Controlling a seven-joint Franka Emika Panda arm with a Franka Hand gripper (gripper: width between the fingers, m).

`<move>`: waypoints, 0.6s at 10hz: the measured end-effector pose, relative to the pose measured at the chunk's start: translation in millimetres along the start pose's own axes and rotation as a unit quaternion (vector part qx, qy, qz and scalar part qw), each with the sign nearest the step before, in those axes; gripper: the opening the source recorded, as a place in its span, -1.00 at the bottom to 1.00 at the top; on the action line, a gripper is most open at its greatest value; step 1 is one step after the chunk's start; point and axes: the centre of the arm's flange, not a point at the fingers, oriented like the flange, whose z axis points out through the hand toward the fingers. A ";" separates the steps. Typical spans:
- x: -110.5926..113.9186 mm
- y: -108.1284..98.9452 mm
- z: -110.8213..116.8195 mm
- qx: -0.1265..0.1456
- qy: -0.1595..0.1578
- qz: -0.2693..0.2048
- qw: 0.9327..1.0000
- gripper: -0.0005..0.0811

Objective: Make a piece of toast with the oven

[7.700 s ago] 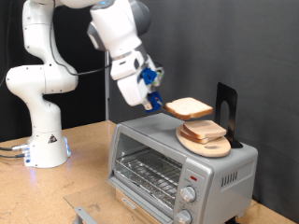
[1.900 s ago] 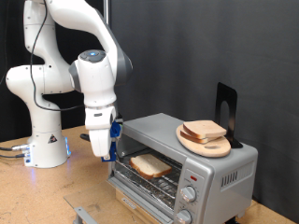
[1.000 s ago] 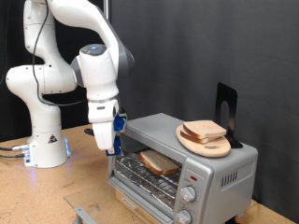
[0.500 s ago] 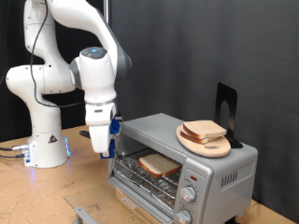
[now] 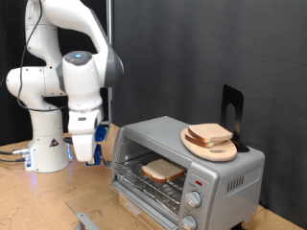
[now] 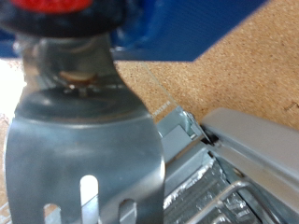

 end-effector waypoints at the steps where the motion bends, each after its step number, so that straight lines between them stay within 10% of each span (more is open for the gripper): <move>1: -2.7 2.8 -6.4 0.013 0.004 0.005 1.000 0.19; 6: -6.8 24.7 -28.4 0.060 0.011 0.012 0.998 0.19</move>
